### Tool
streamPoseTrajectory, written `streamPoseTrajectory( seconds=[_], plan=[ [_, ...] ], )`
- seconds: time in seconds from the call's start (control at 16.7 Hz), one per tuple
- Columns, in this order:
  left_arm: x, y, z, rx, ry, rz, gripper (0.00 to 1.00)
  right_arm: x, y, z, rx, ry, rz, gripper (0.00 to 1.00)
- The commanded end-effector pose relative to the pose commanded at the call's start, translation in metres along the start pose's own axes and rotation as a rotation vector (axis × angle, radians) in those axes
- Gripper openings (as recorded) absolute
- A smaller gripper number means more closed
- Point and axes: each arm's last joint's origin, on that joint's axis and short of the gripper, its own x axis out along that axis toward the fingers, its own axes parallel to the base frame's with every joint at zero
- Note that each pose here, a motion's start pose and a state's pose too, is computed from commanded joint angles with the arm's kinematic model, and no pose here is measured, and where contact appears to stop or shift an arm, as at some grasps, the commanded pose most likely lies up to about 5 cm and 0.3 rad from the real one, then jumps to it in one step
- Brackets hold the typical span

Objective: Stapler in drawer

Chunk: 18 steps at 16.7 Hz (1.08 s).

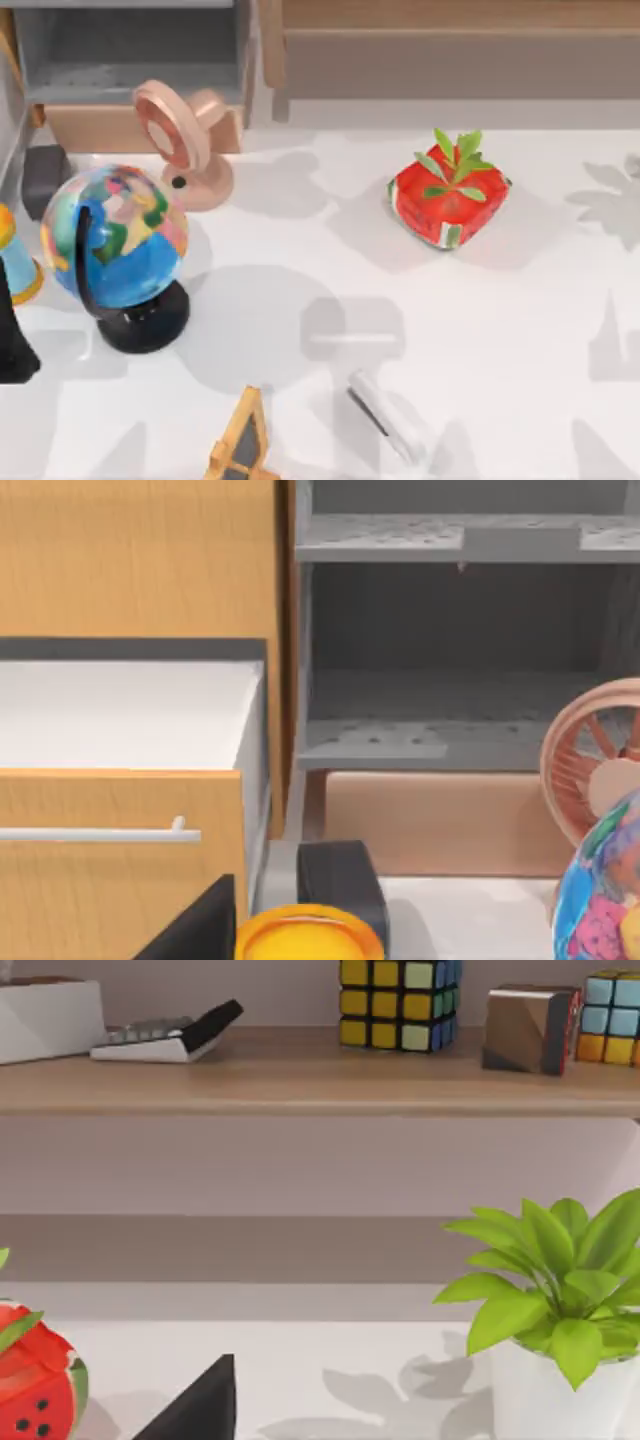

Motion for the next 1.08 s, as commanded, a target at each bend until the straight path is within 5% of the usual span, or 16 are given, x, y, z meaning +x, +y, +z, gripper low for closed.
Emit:
streamPoseTrajectory(
  seconds=[0.18, 0.36, 0.72, 0.9, 1.08],
  plan=[
    [0.000, -0.001, 0.002, -0.010, 0.009, -0.013, 1.00, 0.000, 0.000, 0.000, 0.000, 0.000, 0.000, 1.00],
    [0.000, -0.011, 0.018, -0.100, 0.100, -0.119, 1.00, 0.000, 0.000, 0.000, 0.000, 0.000, 0.000, 1.00],
    [0.020, -0.056, 0.094, -0.480, 0.546, -0.343, 1.00, 0.000, 0.000, 0.000, 0.000, 0.000, 0.000, 1.00],
    [0.056, -0.099, 0.131, -0.686, 0.848, -0.292, 1.00, 0.000, 0.000, 0.000, 0.000, 0.000, 0.000, 1.00],
    [0.100, -0.162, 0.136, -0.808, 1.132, -0.114, 1.00, 0.000, 0.000, 0.000, 0.000, 0.000, 0.000, 1.00]
  ],
)
